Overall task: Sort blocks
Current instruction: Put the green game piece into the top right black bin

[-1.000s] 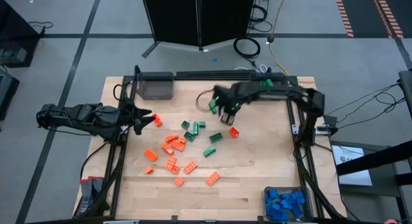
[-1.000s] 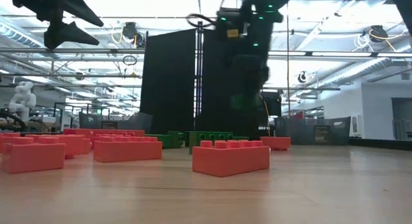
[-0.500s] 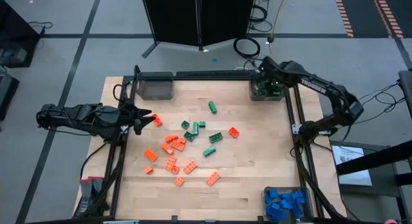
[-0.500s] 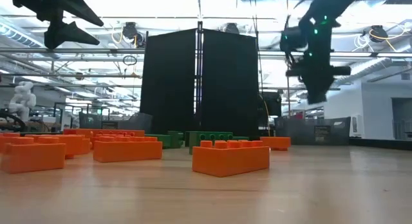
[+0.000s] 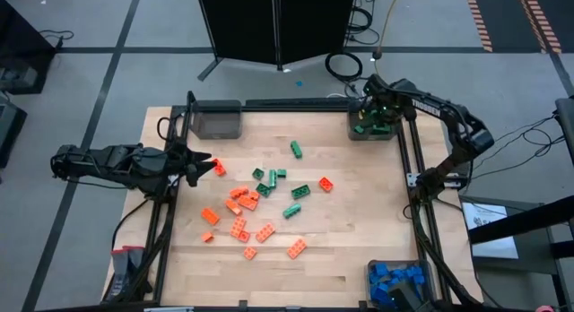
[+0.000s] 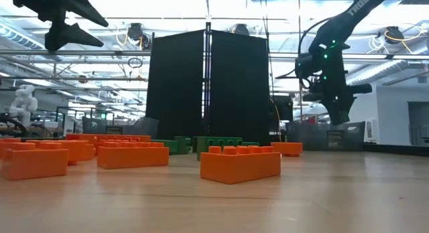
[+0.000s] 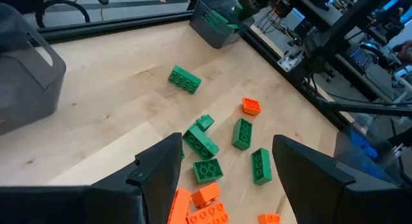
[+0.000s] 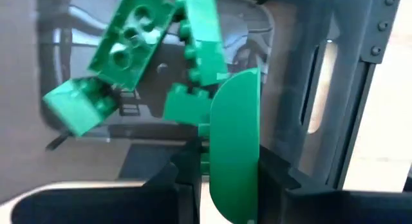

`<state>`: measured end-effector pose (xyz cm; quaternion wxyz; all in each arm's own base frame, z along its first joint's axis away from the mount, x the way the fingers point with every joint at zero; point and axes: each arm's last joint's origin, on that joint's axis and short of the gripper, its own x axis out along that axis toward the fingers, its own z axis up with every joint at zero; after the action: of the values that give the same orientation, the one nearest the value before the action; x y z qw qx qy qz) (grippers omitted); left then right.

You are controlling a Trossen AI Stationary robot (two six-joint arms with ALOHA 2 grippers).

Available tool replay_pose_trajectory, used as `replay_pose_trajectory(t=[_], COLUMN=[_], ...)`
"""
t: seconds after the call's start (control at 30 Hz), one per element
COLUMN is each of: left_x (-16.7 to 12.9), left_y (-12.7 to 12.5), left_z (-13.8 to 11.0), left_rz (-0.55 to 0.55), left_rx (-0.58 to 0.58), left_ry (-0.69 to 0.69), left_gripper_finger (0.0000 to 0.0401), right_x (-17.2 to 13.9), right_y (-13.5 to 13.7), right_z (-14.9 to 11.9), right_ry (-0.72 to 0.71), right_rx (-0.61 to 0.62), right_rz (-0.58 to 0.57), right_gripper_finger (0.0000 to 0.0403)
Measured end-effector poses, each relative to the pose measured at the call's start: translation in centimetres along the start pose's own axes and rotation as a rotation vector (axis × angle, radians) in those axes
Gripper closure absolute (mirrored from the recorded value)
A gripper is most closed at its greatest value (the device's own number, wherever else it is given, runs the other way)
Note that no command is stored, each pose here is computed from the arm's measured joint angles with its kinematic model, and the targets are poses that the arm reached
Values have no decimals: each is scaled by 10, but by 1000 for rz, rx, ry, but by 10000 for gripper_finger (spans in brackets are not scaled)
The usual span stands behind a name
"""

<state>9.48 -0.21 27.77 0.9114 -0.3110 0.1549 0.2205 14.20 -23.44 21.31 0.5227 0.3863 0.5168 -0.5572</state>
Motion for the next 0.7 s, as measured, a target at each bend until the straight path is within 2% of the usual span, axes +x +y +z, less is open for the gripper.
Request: replay_pose_trajectory(t=[0.3,0.5,0.7], left_x=[0,0,0], left_y=[0,0,0], left_z=[0,0,0], left_rz=[3,3,4], left_rx=[2,2,3], left_ry=[2,1,0], left_gripper_finger=[157,157,157], right_x=[4,4,4], right_y=[1,0,0], right_z=[7,8,8], right_ry=[6,-3,-1], right_rx=[40,69,64], right_rz=[-8,-7,-7], right_gripper_finger=[331,280,292])
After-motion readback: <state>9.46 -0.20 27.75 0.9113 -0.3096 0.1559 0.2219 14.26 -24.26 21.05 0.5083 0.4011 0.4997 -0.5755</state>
